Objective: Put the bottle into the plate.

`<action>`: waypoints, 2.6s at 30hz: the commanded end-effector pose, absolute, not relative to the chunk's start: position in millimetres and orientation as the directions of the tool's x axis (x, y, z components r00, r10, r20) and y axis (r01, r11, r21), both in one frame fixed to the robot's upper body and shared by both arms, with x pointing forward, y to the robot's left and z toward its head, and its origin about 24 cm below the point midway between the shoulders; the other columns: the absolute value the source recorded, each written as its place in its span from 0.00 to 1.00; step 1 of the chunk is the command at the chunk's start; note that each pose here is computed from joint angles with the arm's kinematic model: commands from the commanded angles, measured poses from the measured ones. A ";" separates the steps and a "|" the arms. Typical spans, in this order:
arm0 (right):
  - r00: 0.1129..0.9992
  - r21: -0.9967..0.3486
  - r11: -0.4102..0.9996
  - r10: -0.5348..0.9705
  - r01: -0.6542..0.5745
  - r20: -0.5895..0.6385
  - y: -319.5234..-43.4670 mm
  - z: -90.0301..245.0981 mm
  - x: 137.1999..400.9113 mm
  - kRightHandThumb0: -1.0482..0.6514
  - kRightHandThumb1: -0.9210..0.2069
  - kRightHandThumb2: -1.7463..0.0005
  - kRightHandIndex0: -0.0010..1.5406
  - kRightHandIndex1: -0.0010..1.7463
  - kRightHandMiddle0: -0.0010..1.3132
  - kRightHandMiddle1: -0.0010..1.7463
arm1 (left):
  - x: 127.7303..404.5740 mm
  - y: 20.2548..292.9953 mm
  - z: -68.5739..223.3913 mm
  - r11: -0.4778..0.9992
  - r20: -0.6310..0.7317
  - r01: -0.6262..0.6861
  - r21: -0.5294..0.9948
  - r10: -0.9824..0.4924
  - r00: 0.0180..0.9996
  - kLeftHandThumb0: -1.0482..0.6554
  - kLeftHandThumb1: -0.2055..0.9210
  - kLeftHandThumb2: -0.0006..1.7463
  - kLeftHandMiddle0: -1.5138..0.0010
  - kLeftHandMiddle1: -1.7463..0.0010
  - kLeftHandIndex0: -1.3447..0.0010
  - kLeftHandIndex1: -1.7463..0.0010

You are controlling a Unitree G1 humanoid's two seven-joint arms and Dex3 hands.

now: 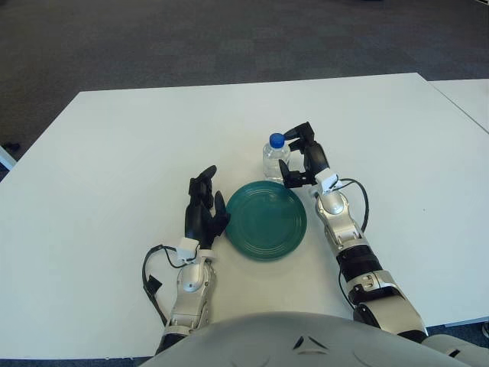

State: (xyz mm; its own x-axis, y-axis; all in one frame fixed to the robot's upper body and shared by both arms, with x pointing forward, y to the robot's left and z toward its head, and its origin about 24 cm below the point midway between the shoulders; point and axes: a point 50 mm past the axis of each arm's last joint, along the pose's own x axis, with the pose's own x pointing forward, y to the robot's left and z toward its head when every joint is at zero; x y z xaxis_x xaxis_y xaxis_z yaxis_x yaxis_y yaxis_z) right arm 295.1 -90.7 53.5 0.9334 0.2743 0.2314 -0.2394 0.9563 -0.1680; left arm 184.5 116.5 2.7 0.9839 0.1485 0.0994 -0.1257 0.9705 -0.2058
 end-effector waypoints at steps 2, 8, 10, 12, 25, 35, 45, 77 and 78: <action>0.897 -0.240 0.906 0.397 -0.349 0.192 -89.6 53.8 295.3 0.37 0.33 0.45 0.35 1.00 0.37 0.96 | 180.0 103.5 -2.7 0.951 0.055 -0.163 -0.262 0.183 0.982 0.13 1.00 0.43 0.61 0.99 0.90 0.47; 0.865 -0.422 0.788 0.502 -0.448 0.019 -100.9 35.0 302.8 0.07 0.04 0.76 0.14 0.37 0.04 0.56 | 180.0 100.7 -2.5 0.953 0.052 -0.162 -0.256 0.181 0.982 0.13 1.00 0.44 0.61 1.00 0.90 0.47; 0.870 -0.447 0.774 0.492 -0.449 -0.023 -106.2 27.9 306.5 0.03 0.01 0.79 0.14 0.23 0.02 0.47 | 180.0 99.9 -2.2 0.953 0.050 -0.160 -0.258 0.179 0.983 0.13 1.00 0.44 0.62 1.00 0.90 0.47; 0.872 -0.482 0.756 0.487 -0.443 -0.037 -105.4 27.0 308.2 0.02 0.01 0.80 0.14 0.19 0.01 0.44 | 180.0 99.1 -1.8 0.951 0.050 -0.159 -0.264 0.178 0.983 0.13 1.00 0.44 0.62 1.00 0.90 0.47; 0.888 -0.596 0.687 0.448 -0.417 -0.105 -113.8 29.4 318.6 0.00 0.00 0.71 0.09 0.02 0.00 0.20 | 178.0 91.8 2.5 0.950 0.060 -0.154 -0.273 0.176 0.983 0.11 1.00 0.43 0.63 1.00 0.91 0.47; 0.852 -0.607 0.622 0.485 -0.494 -0.197 -123.8 39.2 322.0 0.00 0.00 0.71 0.03 0.00 0.00 0.04 | 174.0 83.7 7.0 0.959 0.060 -0.153 -0.239 0.172 0.983 0.10 1.00 0.44 0.64 1.00 0.94 0.47; 0.811 -0.624 0.553 0.528 -0.552 -0.250 -130.7 46.7 319.2 0.00 0.00 0.69 0.00 0.00 0.00 0.00 | 172.3 78.1 10.1 0.961 0.069 -0.157 -0.226 0.177 0.982 0.11 1.00 0.45 0.64 1.00 0.94 0.47; 0.784 -0.584 0.557 0.566 -0.591 -0.253 -137.2 45.8 312.3 0.00 0.00 0.66 0.03 0.01 0.03 0.01 | 174.0 87.6 5.6 0.972 -0.028 -0.227 -0.056 0.226 0.974 0.11 1.00 0.41 0.66 1.00 0.96 0.47; 0.785 -0.584 0.558 0.566 -0.589 -0.252 -137.2 45.2 312.3 0.00 0.00 0.66 0.04 0.01 0.03 0.02 | 174.3 88.3 6.5 0.972 -0.036 -0.229 -0.054 0.228 0.973 0.11 1.00 0.41 0.66 1.00 0.96 0.47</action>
State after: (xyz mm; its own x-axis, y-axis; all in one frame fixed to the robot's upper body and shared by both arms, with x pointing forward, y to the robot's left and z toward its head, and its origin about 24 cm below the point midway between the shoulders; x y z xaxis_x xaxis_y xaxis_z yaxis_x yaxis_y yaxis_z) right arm 312.7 -134.8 47.2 0.7760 0.5728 -0.2642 -0.5991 0.5385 -0.5925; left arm 176.2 96.4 7.0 0.9815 0.1896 0.0262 -0.1893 0.9818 -0.0162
